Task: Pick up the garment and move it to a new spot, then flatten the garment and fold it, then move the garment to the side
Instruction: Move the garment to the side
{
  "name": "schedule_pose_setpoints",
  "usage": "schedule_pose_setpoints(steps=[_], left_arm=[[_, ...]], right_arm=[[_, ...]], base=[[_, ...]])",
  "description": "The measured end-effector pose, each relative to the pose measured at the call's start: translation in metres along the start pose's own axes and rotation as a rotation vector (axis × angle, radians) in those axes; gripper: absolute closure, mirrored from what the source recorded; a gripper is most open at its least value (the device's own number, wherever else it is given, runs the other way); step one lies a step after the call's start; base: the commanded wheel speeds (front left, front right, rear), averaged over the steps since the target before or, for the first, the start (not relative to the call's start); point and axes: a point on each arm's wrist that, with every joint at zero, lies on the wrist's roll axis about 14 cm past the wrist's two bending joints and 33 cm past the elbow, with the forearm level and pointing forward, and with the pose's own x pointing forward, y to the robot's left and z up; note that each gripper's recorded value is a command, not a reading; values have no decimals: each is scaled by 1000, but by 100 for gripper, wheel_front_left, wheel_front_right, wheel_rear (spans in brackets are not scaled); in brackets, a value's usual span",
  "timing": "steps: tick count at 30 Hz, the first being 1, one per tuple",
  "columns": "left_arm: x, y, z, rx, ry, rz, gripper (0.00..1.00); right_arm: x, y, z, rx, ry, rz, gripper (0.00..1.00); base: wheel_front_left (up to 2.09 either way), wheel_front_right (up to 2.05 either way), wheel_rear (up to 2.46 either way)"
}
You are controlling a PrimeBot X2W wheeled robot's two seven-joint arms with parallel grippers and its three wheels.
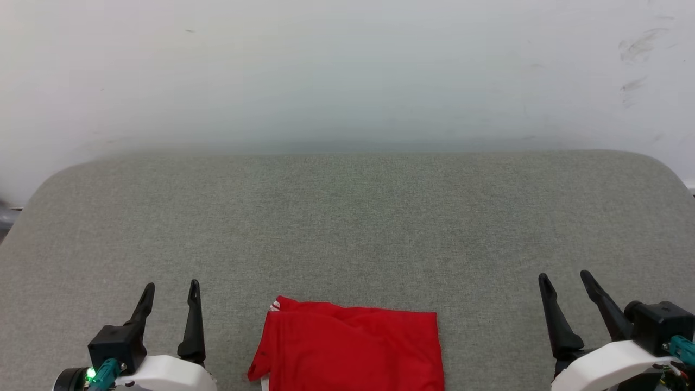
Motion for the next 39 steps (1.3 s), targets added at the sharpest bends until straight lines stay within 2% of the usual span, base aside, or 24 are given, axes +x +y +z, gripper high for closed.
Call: schedule_pose_setpoints(steps=[10,14,19,23,30,39], left_arm=[[1,1,-1,-2,-9,3,0],[3,2,1,-7,-19,6,0],[6,7,3,-5,-29,17,0],[9,8,5,-12,-43,26,0],[16,15,2,-23,-44,55,0],[30,22,-9,-31,-24,84,0]], right_arm=[[0,-2,-5,6,26,-7,0],[0,-13,-13,69,76,-38,0],[-1,-28,-41,181,238,-64,0],[-2,-30,-68,236,412,-42,0],[-5,14,-115,339,697,106,0],[0,82,-152,424,908,321,0]], base=[[0,0,0],[0,0,0],[0,0,0],[0,0,0],[0,0,0],[0,0,0]])
